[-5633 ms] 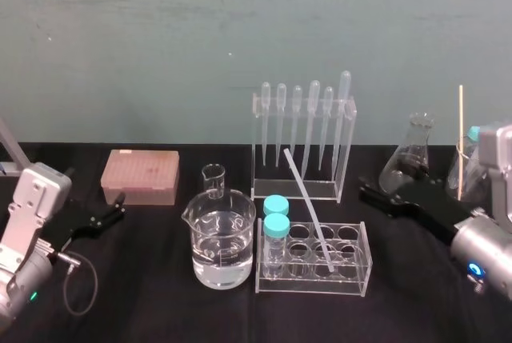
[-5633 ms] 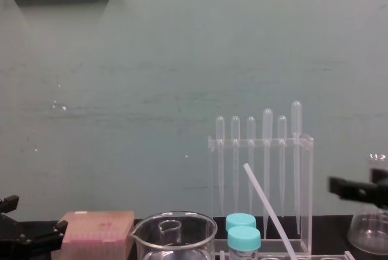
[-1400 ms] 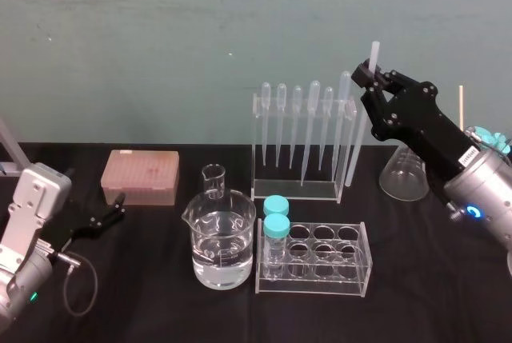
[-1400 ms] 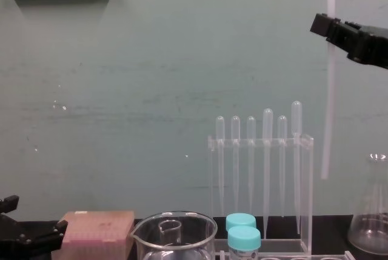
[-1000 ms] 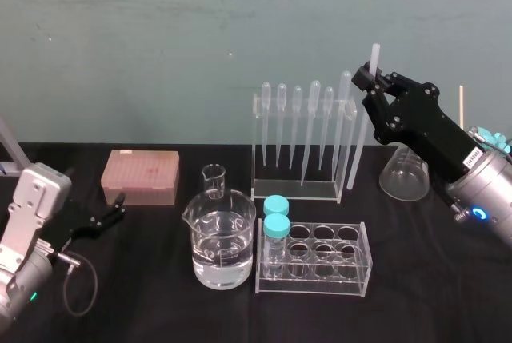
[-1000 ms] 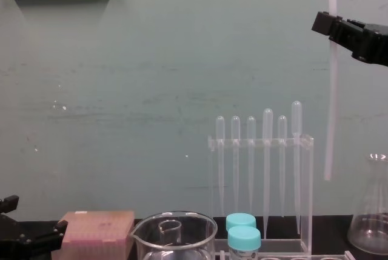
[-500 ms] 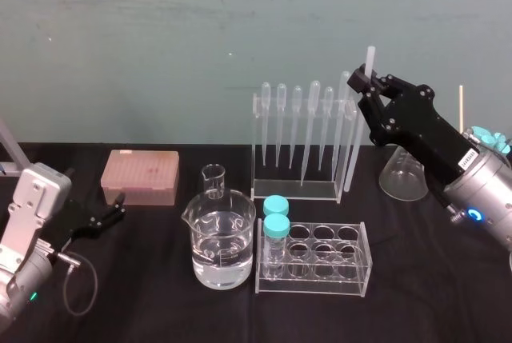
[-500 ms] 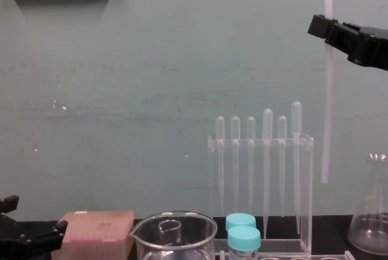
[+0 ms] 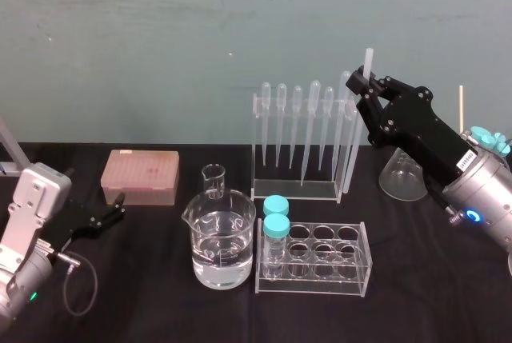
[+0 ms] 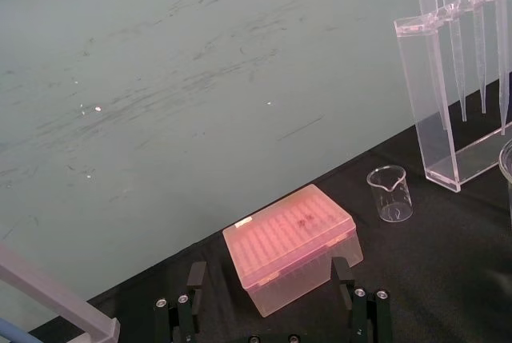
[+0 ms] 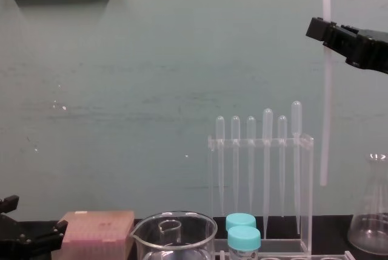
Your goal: Pick up the stirring rod with one hand, then place it down.
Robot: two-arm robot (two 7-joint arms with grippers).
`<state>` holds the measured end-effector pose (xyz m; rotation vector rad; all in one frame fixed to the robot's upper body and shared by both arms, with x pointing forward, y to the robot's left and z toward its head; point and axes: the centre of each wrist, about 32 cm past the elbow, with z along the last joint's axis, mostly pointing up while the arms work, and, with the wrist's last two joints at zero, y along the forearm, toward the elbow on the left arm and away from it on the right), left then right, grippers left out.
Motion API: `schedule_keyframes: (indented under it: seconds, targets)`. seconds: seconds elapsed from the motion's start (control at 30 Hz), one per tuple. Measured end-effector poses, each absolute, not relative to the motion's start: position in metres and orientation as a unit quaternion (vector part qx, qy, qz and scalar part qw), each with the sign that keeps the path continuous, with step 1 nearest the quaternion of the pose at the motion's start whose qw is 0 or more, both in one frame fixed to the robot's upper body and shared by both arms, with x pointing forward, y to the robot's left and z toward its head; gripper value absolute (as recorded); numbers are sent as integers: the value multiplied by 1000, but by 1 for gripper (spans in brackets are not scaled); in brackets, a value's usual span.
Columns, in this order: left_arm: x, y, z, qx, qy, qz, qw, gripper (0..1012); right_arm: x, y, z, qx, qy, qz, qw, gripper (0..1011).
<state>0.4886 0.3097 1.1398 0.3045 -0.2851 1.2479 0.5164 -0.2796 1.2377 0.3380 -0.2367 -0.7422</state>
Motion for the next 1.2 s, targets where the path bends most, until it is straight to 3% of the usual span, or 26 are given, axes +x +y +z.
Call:
schedule_keyframes:
  seconds: [1.2]
  targets:
    - [489,310,1140,141,-133,580,791,1000,518,-281,1239,160,-114,-357,913,69]
